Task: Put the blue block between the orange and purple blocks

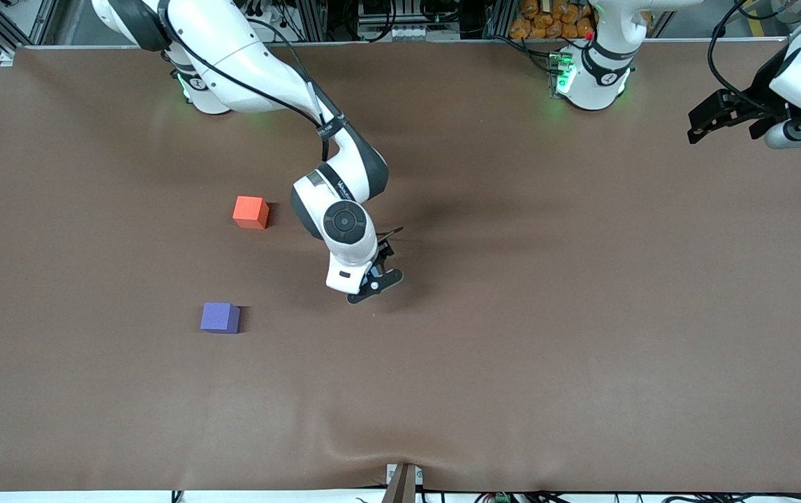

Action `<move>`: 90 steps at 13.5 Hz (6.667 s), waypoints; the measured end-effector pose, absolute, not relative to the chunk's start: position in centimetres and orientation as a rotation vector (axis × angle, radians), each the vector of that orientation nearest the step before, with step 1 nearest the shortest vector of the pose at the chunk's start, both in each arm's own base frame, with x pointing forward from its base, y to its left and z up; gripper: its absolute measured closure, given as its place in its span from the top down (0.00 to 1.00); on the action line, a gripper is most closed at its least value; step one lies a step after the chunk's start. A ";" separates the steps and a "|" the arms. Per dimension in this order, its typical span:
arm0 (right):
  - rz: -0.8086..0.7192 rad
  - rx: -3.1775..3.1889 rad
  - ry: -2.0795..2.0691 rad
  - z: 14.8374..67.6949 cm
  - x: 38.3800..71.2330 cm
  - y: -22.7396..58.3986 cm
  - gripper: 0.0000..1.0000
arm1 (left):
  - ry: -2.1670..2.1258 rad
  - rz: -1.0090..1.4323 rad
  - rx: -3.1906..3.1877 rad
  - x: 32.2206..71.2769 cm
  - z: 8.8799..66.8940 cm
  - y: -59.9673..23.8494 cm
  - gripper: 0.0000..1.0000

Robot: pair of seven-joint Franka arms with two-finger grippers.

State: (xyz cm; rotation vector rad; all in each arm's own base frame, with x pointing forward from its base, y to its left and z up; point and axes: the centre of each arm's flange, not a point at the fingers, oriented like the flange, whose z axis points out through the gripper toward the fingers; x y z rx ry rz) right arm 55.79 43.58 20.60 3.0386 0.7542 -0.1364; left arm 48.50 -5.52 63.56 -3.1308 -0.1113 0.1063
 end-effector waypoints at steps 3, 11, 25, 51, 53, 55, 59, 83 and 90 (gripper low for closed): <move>-0.131 3.030 0.618 20.1 55.3 44.0 0.71 | -0.110 0.109 -3.131 48.6 63.5 -5.5 1.00; -0.412 3.051 0.395 39.8 63.5 23.6 0.53 | -0.110 0.114 -3.130 49.0 63.2 -5.5 1.00; -0.356 3.176 0.105 24.7 55.4 9.4 0.53 | -0.108 0.099 -3.133 49.8 63.3 -5.6 1.00; -0.554 3.212 -0.005 26.9 56.6 11.4 1.00 | -0.089 0.078 -3.134 49.8 63.9 -6.2 1.00; -0.555 3.241 -0.016 35.4 60.3 9.7 1.00 | -0.091 0.075 -3.134 49.8 64.0 -6.2 1.00; -0.460 3.275 -0.025 45.0 62.8 7.1 1.00 | -0.093 0.054 -3.137 49.8 64.6 -6.1 1.00; -0.256 3.282 -0.022 56.8 63.6 0.0 1.00 | -0.077 0.007 -3.142 49.8 66.0 -5.7 1.00; -0.026 3.113 0.136 68.0 53.8 -1.2 1.00 | -0.070 -0.002 -3.142 48.2 68.3 -5.2 1.00; -0.026 3.116 0.136 68.1 53.9 -1.2 1.00 | -0.071 -0.032 -3.144 48.2 69.2 -5.2 1.00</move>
